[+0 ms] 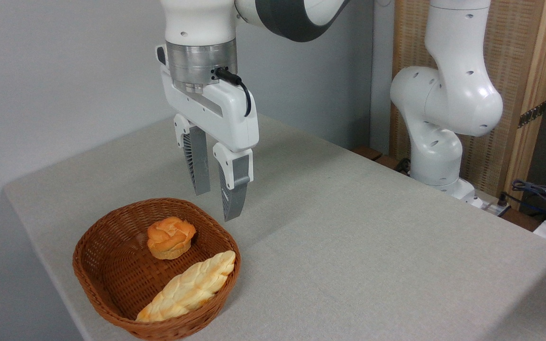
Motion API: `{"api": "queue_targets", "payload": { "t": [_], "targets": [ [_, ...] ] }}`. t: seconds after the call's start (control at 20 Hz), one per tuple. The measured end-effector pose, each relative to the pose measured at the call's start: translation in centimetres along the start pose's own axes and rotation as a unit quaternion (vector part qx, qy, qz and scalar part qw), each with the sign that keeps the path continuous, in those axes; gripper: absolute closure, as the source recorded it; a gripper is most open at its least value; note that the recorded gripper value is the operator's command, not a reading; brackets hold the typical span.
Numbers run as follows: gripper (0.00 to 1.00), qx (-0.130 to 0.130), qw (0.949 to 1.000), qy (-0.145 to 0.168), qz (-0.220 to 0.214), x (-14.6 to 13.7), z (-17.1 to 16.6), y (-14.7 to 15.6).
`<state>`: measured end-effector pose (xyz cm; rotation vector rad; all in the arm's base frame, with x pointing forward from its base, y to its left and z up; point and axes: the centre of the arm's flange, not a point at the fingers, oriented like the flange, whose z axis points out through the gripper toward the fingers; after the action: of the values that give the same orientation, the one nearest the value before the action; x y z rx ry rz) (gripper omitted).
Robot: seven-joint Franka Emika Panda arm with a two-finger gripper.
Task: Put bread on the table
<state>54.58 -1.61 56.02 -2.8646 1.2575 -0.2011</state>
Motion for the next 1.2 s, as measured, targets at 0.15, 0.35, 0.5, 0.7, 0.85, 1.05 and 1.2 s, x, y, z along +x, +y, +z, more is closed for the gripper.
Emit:
{"api": "queue_targets", "payload": {
  "t": [0.15, 0.35, 0.5, 0.7, 0.85, 1.05, 1.2],
  "targets": [
    [0.00, -0.001, 1.0000, 0.000, -0.001, 0.1, 0.1, 0.1],
    [0.00, -0.012, 0.9999, 0.005, -0.009, 1.5, 0.8, 1.1],
    [0.00, -0.019, 0.9998, 0.010, -0.001, 3.0, 1.7, 2.0],
    [0.00, -0.019, 0.9996, 0.013, 0.015, 5.0, 3.5, 3.0],
    [0.00, -0.017, 0.9994, 0.016, 0.026, 6.3, 4.7, 3.6],
    [0.00, -0.021, 0.9989, 0.018, 0.038, 7.8, 6.9, 4.7],
    [0.00, -0.027, 0.9987, 0.014, 0.041, 8.4, 8.3, 5.0]
  ]
}}
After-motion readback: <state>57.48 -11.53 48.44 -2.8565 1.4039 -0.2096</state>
